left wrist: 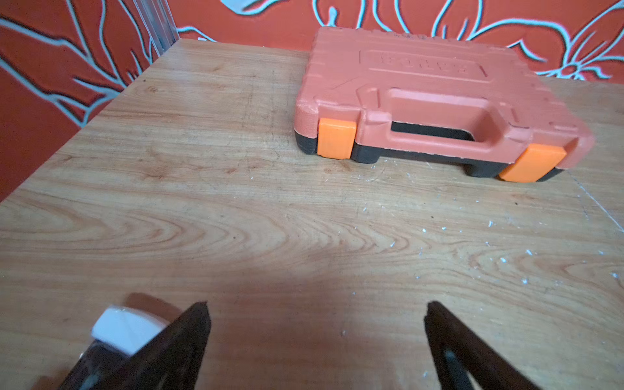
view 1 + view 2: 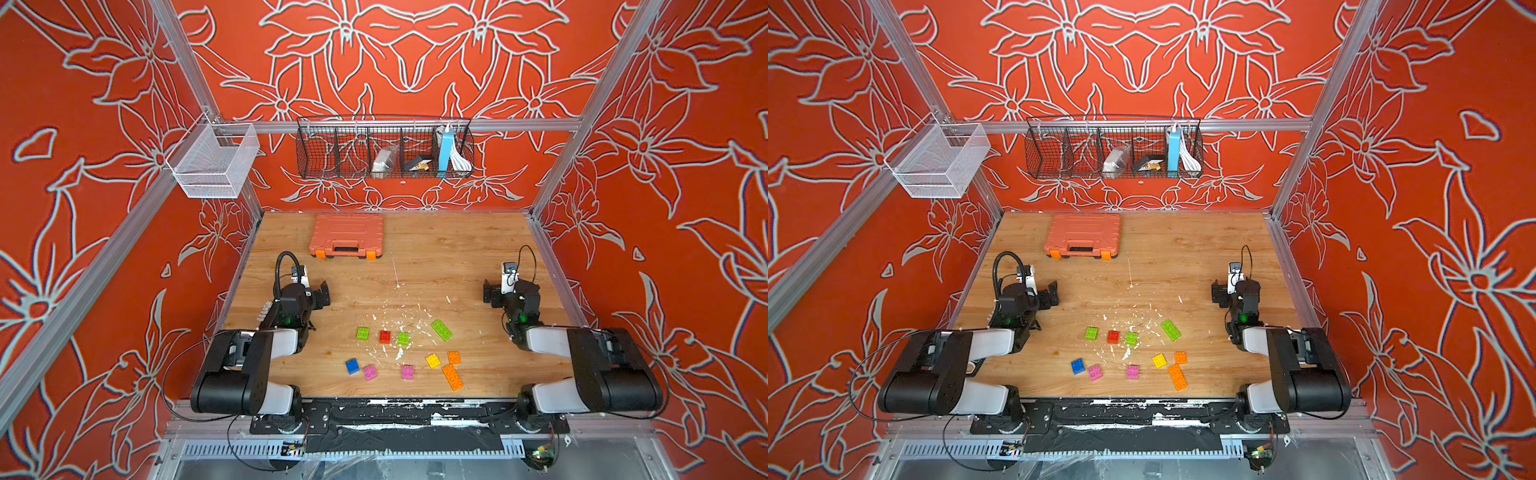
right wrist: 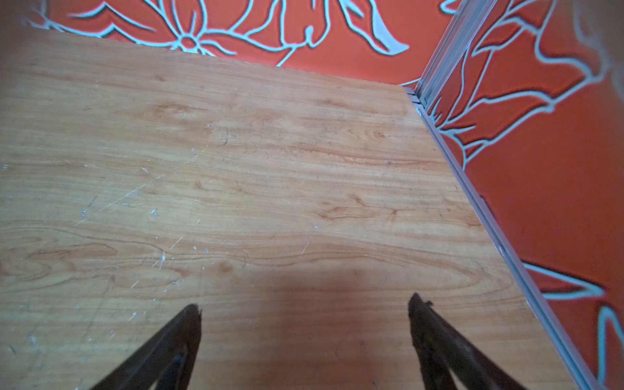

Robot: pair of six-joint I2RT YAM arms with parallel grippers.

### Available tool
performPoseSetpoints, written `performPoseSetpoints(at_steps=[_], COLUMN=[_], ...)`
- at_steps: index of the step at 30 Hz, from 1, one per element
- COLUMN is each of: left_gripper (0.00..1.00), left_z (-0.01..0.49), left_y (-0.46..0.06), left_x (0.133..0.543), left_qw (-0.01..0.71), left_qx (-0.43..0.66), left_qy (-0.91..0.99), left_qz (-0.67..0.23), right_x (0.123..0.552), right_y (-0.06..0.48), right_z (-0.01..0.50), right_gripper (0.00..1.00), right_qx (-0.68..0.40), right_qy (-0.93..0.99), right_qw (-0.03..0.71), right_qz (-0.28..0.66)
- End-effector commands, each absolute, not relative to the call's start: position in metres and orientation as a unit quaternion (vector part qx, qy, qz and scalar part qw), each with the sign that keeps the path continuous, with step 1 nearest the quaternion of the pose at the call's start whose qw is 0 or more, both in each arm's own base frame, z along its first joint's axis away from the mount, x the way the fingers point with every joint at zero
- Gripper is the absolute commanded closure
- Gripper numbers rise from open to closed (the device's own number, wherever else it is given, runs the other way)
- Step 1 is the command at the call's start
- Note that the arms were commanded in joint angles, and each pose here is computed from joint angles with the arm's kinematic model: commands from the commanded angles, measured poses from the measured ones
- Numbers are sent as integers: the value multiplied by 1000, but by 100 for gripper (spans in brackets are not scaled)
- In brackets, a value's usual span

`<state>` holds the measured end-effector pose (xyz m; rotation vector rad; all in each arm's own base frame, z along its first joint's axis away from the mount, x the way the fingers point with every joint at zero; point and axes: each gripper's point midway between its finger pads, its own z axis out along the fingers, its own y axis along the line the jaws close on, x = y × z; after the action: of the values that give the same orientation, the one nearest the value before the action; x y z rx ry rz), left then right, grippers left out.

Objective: Assemble the letter r with lego
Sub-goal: Pick up the lego brick from the center of the board.

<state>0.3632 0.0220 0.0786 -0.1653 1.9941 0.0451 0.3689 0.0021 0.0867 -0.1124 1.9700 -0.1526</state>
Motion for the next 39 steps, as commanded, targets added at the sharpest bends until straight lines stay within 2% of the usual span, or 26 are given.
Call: performPoseSetpoints(at_steps=[1,19,23,25,27,28,29,30,31,33,36,39], left_gripper=[1,1,0,0,1,0,0,0,0,0,0,1], left_z=[86,86,102,127,156,172,184,193,198,216,220,216], left_y=[19,18,16,20,21,21,15,2,-14,-29,-38,-43], left_x=[368,368,371,370,366,362,358,354,349,333,311,289], left_qw=[547,546,543,535,541,547,551,549,538,522,463,396], left_qx=[-59,-58,-54,-65,-97,-117,-113,-78,-37,-15,-20,-34], left_qy=[835,835,837,838,831,826,825,832,842,852,884,915], left_qz=[17,16,45,84,85,73,54,28,-1,-42,-58,-68], right_x=[373,375,362,348,321,316,322,327,326,316,296,267], right_y=[-1,-5,-21,-42,-74,-73,-58,-35,-19,2,45,89], right_z=[93,94,119,143,161,170,177,184,189,186,176,172], right_gripper=[2,2,2,2,2,2,5,15,18,18,17,23], right_qx=[-39,-31,15,89,270,298,248,187,169,162,109,43], right_qy=[828,830,814,820,800,801,823,843,858,892,938,958], right_qw=[555,553,566,545,515,506,504,503,485,418,308,240], right_qz=[-69,-65,-127,-149,-145,-114,-81,-35,1,51,117,153])
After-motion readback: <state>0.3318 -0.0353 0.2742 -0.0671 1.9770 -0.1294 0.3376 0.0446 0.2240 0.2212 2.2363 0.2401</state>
